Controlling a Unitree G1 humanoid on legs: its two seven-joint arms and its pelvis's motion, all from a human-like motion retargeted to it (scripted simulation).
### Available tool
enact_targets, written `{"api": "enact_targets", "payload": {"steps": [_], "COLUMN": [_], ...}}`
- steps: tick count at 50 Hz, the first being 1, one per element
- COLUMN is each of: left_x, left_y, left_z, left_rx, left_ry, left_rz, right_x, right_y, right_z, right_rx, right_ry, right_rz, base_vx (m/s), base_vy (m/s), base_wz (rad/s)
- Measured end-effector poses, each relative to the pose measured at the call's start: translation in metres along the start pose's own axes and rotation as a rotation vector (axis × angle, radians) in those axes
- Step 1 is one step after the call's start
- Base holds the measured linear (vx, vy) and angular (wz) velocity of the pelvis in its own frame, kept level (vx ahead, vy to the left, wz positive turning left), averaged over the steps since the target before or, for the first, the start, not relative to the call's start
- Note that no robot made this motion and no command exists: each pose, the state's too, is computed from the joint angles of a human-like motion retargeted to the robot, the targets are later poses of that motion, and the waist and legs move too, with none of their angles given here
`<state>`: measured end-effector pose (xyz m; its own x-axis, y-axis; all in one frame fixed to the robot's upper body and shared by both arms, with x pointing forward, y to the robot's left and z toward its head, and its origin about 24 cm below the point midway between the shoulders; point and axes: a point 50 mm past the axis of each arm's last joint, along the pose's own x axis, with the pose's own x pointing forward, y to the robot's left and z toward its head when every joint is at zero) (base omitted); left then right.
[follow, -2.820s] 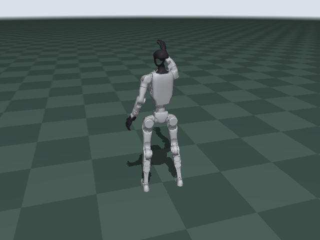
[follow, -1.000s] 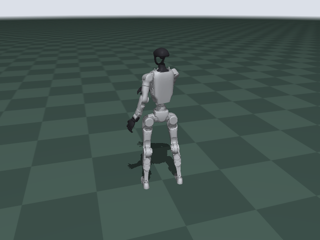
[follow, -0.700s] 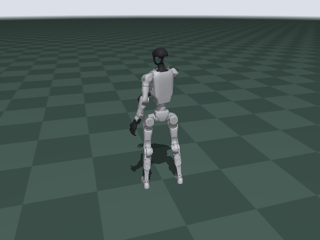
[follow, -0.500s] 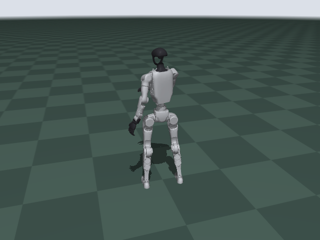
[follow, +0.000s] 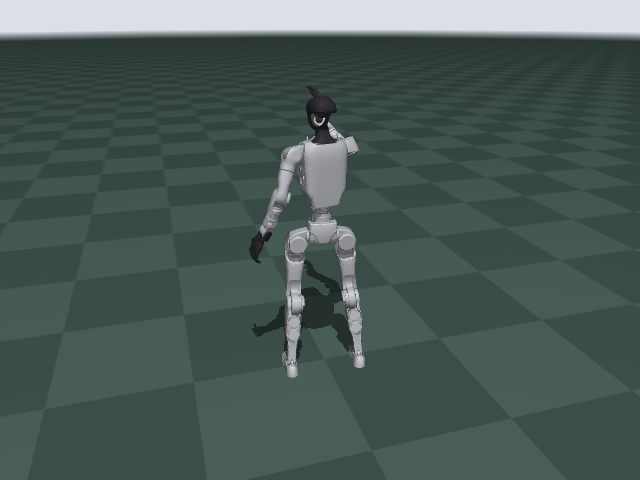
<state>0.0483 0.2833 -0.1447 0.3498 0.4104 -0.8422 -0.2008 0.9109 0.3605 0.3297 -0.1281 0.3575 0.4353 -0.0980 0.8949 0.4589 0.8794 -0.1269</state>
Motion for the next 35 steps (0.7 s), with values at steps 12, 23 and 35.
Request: {"api": "enact_targets", "payload": {"steps": [12, 23, 35], "left_x": [0.013, 0.009, -0.003], "left_y": [0.025, 0.047, 0.049], "left_z": [0.051, 0.03, -0.021], "left_rx": [0.11, 0.06, 0.048], "left_ry": [-0.131, -0.062, 0.074], "left_rz": [0.031, 0.092, 0.112], "right_x": [0.075, 0.072, 0.073], "right_y": [-0.103, -0.16, -0.144], "right_z": [-0.084, -0.087, -0.084], "right_rx": [-0.664, -0.615, -0.699], "right_ry": [0.63, 0.672, 0.603], "right_rz": [-0.079, -0.312, -0.298], "base_vx": [0.01, 0.01, 0.0], "base_vy": [0.0, 0.0, 0.0], "base_wz": [0.26, 0.18, 0.0]}}
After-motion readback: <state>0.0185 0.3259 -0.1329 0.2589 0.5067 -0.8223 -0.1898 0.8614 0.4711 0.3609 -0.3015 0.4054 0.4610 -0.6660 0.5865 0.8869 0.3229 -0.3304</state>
